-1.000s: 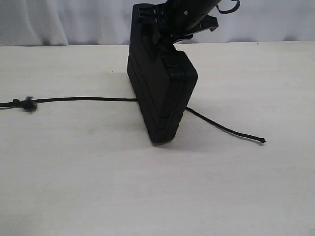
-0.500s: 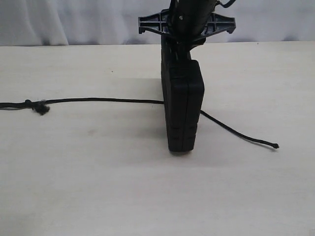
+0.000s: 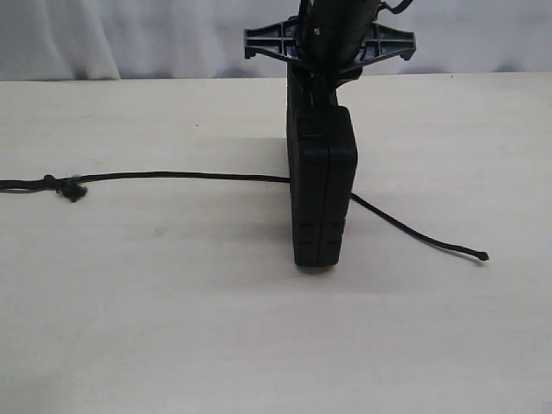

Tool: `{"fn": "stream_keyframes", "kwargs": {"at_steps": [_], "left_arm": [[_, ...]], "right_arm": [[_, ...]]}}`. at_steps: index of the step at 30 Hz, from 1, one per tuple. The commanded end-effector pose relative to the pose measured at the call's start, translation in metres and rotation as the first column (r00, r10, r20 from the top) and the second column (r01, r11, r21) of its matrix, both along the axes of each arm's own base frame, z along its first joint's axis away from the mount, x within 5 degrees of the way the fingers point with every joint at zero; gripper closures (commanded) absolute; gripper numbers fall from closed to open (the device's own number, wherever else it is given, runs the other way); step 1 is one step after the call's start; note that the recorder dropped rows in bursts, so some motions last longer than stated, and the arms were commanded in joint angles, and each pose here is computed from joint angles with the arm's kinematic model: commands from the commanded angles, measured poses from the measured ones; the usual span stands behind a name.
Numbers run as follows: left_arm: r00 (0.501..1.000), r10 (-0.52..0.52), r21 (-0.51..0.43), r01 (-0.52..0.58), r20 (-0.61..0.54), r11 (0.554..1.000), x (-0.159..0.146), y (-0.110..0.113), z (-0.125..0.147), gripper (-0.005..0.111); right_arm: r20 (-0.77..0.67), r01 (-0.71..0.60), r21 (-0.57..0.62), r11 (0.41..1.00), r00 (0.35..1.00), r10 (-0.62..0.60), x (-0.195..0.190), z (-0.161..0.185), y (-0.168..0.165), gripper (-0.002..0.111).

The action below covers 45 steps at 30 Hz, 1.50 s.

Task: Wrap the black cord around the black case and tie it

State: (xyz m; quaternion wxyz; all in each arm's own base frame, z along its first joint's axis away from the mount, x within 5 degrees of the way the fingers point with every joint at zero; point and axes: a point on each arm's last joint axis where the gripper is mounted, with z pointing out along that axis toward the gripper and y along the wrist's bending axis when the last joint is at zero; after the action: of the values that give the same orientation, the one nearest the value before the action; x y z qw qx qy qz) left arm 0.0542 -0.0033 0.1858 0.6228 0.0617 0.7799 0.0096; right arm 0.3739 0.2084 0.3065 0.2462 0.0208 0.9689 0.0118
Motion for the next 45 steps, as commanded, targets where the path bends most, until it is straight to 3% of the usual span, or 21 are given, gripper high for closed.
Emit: {"fn": "stream_keyframes", "kwargs": {"at_steps": [1, 6, 27, 35, 45], "left_arm": [[1.0, 0.004, -0.002, -0.004, 0.008, 1.0, 0.0, 0.0002, -0.0002, 0.107], [1.0, 0.004, -0.002, -0.004, 0.008, 1.0, 0.0, 0.0002, -0.0002, 0.107], [1.0, 0.004, -0.002, -0.004, 0.008, 1.0, 0.0, 0.0002, -0.0002, 0.107], [1.0, 0.004, -0.002, -0.004, 0.008, 1.0, 0.0, 0.0002, -0.0002, 0.107], [1.0, 0.004, -0.002, -0.004, 0.008, 1.0, 0.0, 0.0002, -0.0002, 0.107]], "right_arm": [[0.051, 0.0, -0.003, 1.0, 0.999, 0.0, 0.0013, 0.011, -0.0043, 0.086], [0.065, 0.0, -0.025, 1.0, 0.998, 0.001, 0.0024, 0.0117, -0.0061, 0.075], [0.067, -0.003, -0.031, 1.0, 0.998, 0.005, 0.0021, 0.0125, -0.0066, 0.076], [0.067, -0.009, -0.034, 0.999, 0.998, 0.011, 0.0021, 0.0125, -0.0066, 0.104], [0.074, -0.008, -0.045, 0.999, 0.997, 0.012, 0.0027, 0.0129, -0.0074, 0.104]]}}
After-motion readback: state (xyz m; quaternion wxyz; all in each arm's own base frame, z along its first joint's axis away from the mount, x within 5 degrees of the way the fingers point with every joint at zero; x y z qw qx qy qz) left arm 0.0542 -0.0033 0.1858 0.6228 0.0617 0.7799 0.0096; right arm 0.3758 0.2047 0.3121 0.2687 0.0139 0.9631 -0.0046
